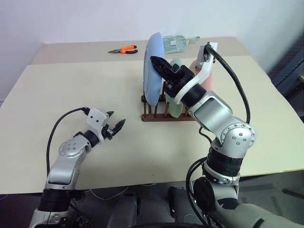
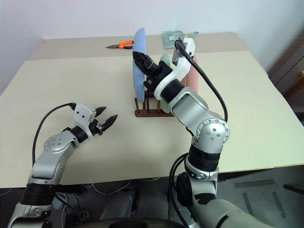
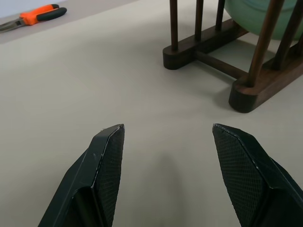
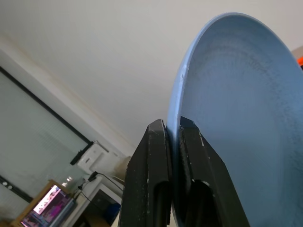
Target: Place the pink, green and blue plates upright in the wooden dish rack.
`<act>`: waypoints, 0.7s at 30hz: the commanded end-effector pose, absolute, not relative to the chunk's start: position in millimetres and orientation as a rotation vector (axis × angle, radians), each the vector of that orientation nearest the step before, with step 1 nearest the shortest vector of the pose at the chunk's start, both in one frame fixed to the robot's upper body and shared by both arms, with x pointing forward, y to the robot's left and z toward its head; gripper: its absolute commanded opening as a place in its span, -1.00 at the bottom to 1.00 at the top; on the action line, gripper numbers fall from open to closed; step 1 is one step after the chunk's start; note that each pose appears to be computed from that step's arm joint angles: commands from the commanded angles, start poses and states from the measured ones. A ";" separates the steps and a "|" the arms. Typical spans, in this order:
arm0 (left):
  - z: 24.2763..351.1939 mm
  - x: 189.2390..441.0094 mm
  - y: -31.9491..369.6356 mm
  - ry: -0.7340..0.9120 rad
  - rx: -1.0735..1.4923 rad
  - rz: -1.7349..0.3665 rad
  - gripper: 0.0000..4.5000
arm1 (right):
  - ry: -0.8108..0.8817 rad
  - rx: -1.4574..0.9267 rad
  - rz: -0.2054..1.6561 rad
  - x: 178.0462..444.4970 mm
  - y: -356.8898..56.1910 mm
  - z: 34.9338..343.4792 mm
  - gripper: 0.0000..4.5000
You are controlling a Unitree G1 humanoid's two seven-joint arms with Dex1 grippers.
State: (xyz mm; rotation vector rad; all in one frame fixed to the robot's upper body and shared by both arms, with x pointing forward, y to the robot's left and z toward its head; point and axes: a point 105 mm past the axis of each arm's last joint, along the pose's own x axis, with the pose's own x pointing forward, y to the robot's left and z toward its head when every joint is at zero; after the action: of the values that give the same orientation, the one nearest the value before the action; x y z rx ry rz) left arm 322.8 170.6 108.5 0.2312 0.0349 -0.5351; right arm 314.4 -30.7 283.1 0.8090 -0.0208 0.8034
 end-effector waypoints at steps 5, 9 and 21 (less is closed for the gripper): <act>116.4 308.4 149.6 0.023 0.232 -0.647 0.36 | 0.014 0.757 0.792 328.8 -21.1 287.3 -0.69; 115.7 303.5 140.7 0.038 0.232 -0.683 0.36 | -0.021 0.664 0.770 334.8 -24.2 291.7 0.14; 108.0 307.8 147.7 0.067 0.267 -0.662 0.36 | -0.443 -0.088 0.683 294.4 -168.4 346.1 0.79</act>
State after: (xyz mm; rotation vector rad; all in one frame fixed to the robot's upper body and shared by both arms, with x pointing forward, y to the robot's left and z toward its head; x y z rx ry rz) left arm 305.8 144.6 100.1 0.2393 0.1041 -0.6681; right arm 301.5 -147.7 345.0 -0.0789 -0.4285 0.6918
